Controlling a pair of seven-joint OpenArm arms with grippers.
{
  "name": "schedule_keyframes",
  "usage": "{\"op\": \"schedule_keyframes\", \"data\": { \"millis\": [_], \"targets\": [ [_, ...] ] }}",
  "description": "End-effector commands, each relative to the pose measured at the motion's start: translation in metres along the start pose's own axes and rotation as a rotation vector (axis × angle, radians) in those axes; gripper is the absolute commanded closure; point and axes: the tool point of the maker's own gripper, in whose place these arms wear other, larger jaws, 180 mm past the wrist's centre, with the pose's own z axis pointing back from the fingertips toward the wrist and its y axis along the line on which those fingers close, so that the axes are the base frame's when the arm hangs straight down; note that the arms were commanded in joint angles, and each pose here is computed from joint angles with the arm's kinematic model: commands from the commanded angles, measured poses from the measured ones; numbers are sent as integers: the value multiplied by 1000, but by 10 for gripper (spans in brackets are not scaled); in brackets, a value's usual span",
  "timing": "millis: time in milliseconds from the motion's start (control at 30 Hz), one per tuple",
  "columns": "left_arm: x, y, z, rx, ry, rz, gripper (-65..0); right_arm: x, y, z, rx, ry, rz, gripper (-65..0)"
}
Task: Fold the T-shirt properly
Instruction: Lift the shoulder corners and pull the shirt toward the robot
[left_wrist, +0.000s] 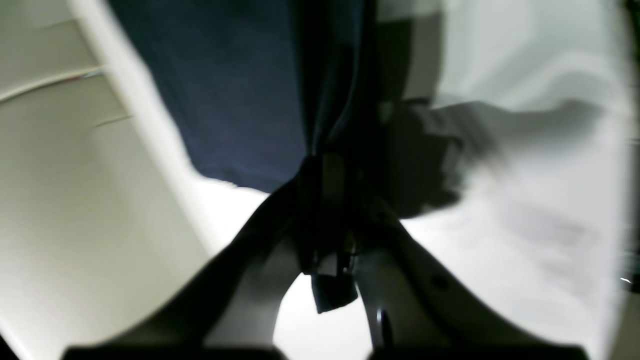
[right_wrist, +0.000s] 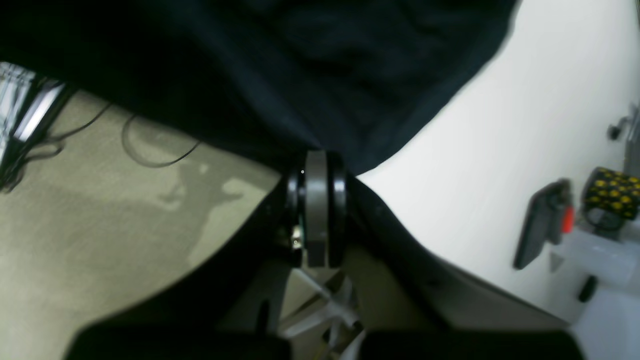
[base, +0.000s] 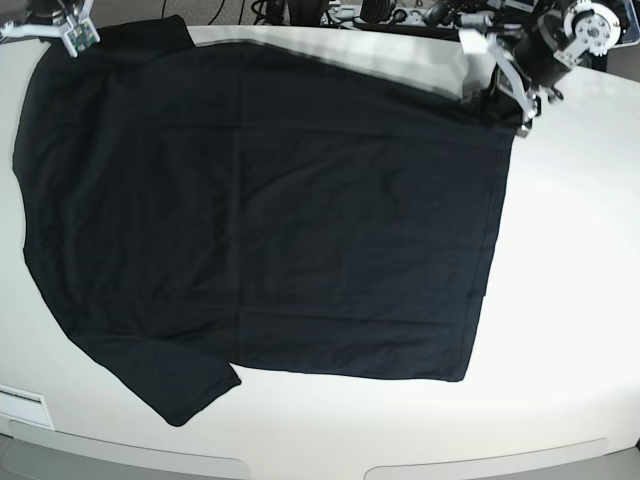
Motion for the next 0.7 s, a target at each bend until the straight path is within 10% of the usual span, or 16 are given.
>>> {"op": "schedule_keyframes", "data": {
  "millis": [0, 400, 667],
  "targets": [
    [-4, 24, -2, 78, -1, -14, 0, 20, -15, -1, -45, -71, 22, 0],
    [-39, 91, -24, 275, -10, 164, 0, 135, -82, -12, -147, -455, 57, 0],
    [-64, 84, -46, 290, 31, 283, 0, 140, -107, -48, -112, -471, -25, 0]
  ]
}}
